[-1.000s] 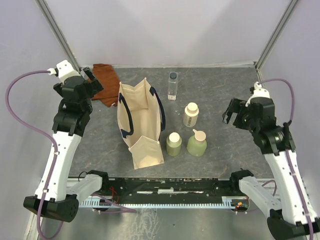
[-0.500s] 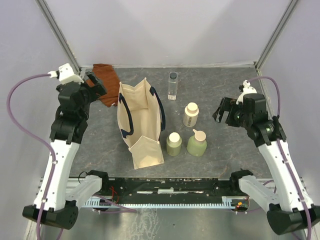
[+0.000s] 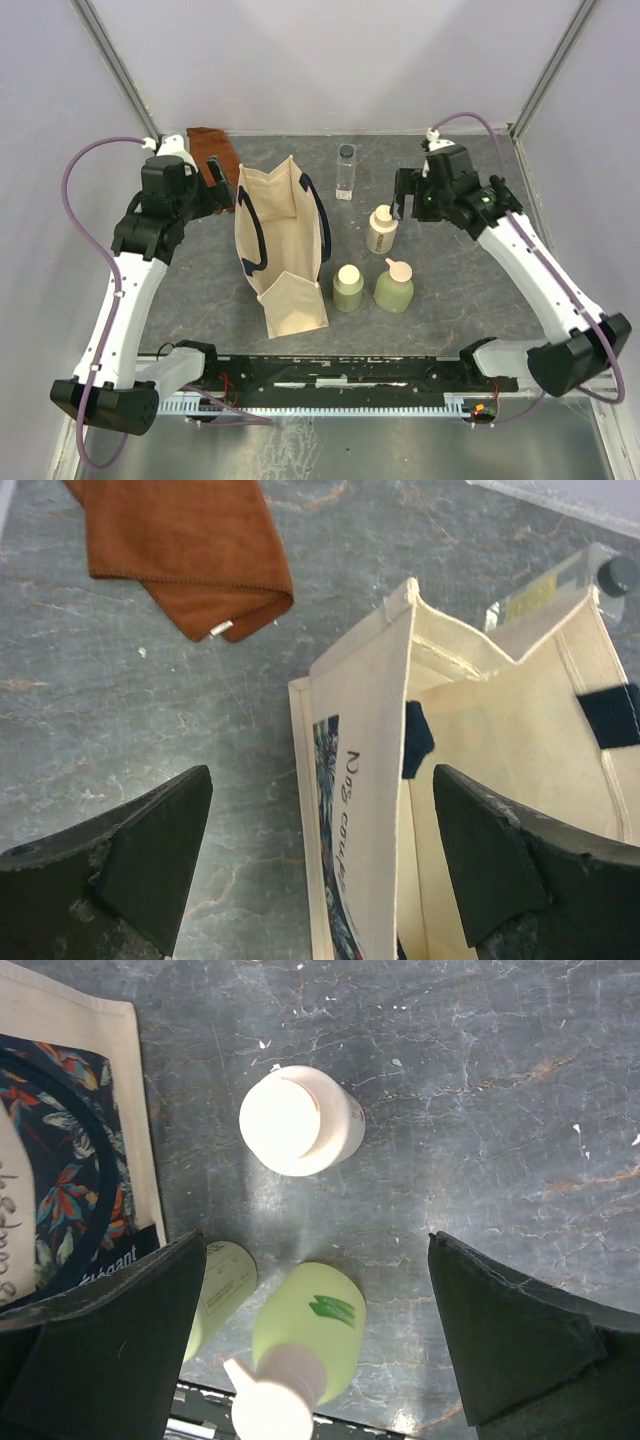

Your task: Place the personal care products into the canvas bag

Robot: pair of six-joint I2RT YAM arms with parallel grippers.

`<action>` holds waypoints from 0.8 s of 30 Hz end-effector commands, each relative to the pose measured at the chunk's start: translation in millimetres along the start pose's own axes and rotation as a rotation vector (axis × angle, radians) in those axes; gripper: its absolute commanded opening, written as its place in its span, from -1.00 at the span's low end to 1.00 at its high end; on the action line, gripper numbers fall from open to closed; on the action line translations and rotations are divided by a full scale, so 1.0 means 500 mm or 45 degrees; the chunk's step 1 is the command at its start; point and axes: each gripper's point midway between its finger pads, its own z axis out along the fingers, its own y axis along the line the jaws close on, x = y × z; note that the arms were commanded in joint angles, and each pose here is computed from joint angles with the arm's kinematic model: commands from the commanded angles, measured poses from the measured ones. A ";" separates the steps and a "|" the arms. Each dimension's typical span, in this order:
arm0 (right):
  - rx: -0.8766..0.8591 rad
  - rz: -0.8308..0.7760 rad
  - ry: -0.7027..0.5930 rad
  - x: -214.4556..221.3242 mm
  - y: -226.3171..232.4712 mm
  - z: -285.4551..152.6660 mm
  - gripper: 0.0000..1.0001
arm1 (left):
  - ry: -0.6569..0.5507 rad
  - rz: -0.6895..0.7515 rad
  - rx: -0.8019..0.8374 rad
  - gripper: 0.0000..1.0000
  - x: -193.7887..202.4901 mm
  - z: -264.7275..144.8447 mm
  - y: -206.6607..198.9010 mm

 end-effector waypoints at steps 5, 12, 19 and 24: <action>0.106 -0.064 -0.004 -0.032 0.013 0.067 1.00 | 0.137 -0.006 0.207 0.88 0.066 -0.016 -0.049; 0.110 -0.089 0.047 -0.024 0.029 0.106 1.00 | 0.216 0.000 0.231 0.88 0.129 -0.005 -0.053; 0.121 -0.118 0.063 -0.011 0.031 0.119 1.00 | 0.174 0.012 0.269 0.84 0.103 -0.024 -0.068; 0.151 -0.144 0.103 0.005 0.024 0.145 1.00 | 0.286 0.050 0.222 0.44 0.168 0.010 -0.053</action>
